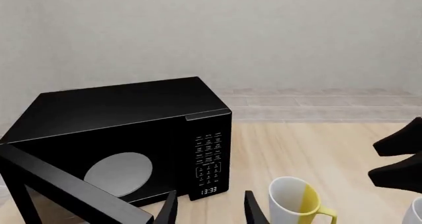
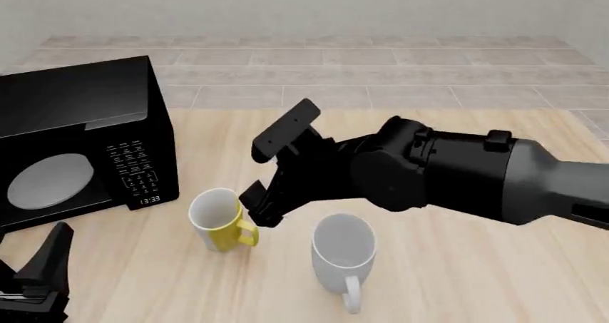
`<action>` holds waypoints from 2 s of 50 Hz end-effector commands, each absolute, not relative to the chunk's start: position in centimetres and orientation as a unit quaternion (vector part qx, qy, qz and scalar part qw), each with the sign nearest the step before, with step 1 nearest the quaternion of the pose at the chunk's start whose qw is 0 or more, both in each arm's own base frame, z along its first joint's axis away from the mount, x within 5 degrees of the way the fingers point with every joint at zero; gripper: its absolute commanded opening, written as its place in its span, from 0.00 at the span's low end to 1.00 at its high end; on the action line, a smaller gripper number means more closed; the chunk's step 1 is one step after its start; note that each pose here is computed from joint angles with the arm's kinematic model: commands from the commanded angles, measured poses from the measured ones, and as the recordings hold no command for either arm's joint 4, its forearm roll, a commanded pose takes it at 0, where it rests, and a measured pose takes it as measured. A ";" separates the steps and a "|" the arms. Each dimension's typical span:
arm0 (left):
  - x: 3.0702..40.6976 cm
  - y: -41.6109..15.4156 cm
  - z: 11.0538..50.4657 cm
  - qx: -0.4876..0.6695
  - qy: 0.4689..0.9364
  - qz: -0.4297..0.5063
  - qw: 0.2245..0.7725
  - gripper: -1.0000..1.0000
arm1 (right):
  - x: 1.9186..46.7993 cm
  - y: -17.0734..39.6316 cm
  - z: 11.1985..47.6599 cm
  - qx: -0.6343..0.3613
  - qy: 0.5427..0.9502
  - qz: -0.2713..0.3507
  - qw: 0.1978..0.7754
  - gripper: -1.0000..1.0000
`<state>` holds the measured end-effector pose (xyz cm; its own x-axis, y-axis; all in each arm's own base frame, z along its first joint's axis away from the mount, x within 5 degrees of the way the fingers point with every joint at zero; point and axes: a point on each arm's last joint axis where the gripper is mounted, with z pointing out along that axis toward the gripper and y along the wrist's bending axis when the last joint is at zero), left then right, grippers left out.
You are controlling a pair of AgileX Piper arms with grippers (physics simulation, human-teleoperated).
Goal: Put the yellow and white mug to the front of the white mug.
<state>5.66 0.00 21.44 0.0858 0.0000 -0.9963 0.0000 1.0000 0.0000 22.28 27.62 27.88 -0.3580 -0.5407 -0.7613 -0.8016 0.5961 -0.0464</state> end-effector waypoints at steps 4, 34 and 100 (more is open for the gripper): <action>5.7 0.0 21.4 0.000 0.676 0.000 0.737 1.00 | 23.3 29.6 25.5 -0.417 0.812 0.169 0.371 1.00; 5.7 0.0 21.4 0.000 0.676 0.000 0.737 1.00 | 24.5 30.9 20.4 -0.407 0.833 0.161 0.337 1.00; 5.7 0.0 21.4 0.000 0.676 0.000 0.737 1.00 | 24.5 32.1 14.3 -0.405 0.849 0.154 0.301 0.00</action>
<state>5.66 0.00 21.44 0.0858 0.0000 -0.9963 0.0000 1.0000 0.0000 24.30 32.17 14.34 -0.4984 -0.5879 -0.6371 -0.7770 0.6289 0.0275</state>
